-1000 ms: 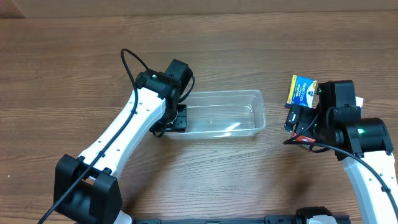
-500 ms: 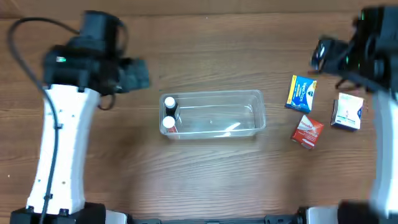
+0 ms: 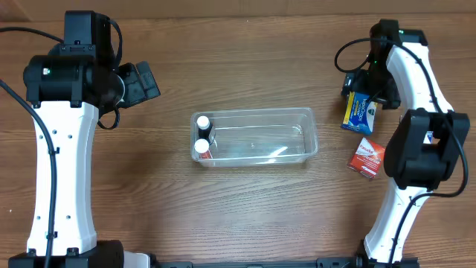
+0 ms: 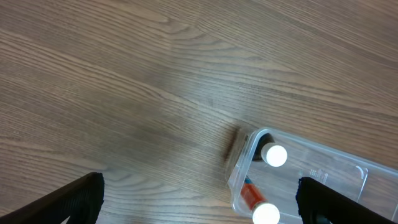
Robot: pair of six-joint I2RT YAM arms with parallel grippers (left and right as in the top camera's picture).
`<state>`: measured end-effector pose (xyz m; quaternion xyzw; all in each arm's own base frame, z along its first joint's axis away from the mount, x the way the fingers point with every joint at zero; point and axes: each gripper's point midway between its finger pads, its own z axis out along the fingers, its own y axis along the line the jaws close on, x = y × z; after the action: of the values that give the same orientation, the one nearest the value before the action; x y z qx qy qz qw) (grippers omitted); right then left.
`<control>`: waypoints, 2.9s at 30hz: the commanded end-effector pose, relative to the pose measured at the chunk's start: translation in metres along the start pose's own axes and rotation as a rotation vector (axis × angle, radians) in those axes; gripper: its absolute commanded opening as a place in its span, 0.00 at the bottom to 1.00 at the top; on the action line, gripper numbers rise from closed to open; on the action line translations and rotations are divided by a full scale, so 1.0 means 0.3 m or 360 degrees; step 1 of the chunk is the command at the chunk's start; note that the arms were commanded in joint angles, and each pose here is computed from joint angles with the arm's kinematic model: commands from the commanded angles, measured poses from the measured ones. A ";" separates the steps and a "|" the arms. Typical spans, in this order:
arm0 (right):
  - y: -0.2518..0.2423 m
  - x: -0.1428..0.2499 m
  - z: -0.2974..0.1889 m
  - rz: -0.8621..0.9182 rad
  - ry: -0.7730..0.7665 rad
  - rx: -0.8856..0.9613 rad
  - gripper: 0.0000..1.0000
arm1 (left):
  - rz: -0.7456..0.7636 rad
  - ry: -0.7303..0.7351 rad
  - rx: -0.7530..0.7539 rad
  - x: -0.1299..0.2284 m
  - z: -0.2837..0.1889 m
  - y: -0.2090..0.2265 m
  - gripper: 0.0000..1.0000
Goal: Pack container
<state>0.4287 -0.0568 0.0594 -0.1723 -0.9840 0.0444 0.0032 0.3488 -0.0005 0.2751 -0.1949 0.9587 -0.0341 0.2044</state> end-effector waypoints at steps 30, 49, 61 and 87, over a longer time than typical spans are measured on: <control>0.127 0.207 -0.624 -0.0208 -0.0431 -0.0398 0.75 | 0.0048 -0.0011 0.0020 -0.002 -0.019 -0.001 1.00; 0.531 0.609 -0.260 -0.0702 -0.0398 -0.0285 0.76 | 0.0067 0.0026 0.0001 0.018 -0.019 0.008 1.00; 0.474 0.532 -0.189 -0.0571 -0.0429 -0.0271 0.81 | 0.0067 0.0042 -0.0006 0.026 -0.019 0.012 1.00; -0.134 0.363 -0.432 0.0289 -0.0430 -0.0247 1.00 | 0.0096 0.0042 -0.0005 0.026 -0.019 0.012 1.00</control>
<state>0.3205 -0.0504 0.2296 -0.2764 -0.9374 0.0330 -0.2093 0.3383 -0.0004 0.2707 -0.1738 0.9674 -0.0254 0.1826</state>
